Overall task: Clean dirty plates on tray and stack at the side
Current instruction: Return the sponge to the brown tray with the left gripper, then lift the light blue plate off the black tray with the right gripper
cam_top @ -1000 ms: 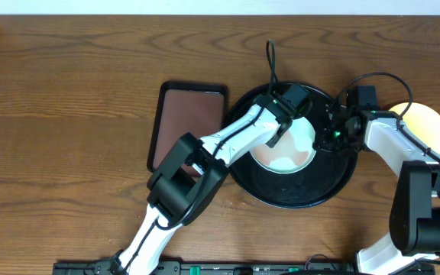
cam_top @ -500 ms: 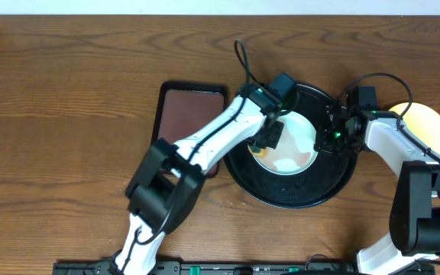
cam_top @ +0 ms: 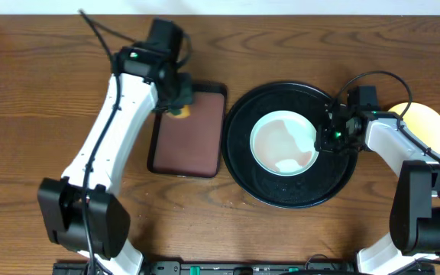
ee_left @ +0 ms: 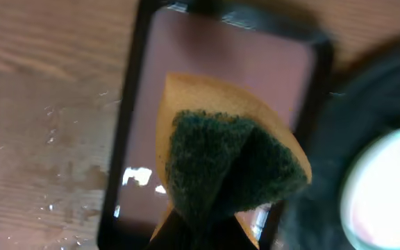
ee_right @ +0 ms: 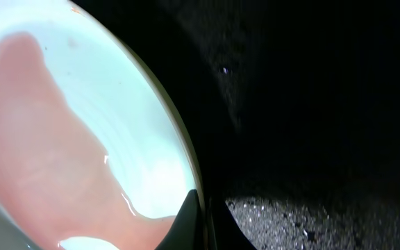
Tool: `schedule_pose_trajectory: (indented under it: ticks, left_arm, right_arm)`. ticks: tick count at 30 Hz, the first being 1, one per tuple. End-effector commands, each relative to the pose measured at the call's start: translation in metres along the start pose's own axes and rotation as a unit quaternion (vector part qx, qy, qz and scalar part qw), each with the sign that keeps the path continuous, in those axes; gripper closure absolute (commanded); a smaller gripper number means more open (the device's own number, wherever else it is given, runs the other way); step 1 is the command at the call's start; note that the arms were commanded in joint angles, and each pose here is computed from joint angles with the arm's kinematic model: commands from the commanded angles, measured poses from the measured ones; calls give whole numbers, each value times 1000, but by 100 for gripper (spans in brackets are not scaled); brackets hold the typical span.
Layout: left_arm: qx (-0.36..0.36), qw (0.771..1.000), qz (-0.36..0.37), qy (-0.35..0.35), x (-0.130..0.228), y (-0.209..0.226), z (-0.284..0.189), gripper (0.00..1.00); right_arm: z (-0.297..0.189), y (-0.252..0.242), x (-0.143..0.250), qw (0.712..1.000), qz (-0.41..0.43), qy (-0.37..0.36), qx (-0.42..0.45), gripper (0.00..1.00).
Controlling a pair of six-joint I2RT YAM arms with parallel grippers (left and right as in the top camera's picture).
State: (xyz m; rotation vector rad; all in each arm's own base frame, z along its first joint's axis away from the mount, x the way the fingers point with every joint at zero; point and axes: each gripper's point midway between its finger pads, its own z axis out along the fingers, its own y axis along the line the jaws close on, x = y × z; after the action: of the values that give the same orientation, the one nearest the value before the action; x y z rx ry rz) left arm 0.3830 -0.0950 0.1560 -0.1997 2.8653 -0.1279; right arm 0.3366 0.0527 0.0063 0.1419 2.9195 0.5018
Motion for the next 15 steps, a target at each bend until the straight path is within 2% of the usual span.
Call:
schedule_pose_trajectory:
  ticks: [1, 4, 6, 7, 9, 11, 15]
  left_arm:
    - [11, 998, 24, 51, 27, 5, 45, 92]
    - [3, 998, 42, 47, 35, 10, 67, 91]
    - [-20, 998, 40, 41, 37, 21, 76, 83]
    - [-22, 998, 38, 41, 36, 24, 76, 83]
    - [-21, 999, 33, 37, 33, 26, 74, 64]
    - [-11, 999, 23, 27, 24, 27, 56, 38]
    - [1, 1000, 13, 0, 13, 29, 18, 21]
  right_arm:
    - [2, 2, 0, 1000, -12, -1, -12, 99]
    - [2, 2, 0, 1000, -11, -1, -12, 99]
    - [2, 4, 1, 1000, -10, 0, -15, 99]
    - [2, 5, 1, 1000, -10, 1, -21, 99]
    - [2, 6, 1, 1000, -12, 0, -22, 99]
    - [2, 6, -3, 1000, -17, -8, -23, 99]
    - [0, 9, -13, 999, -18, -25, -28, 99]
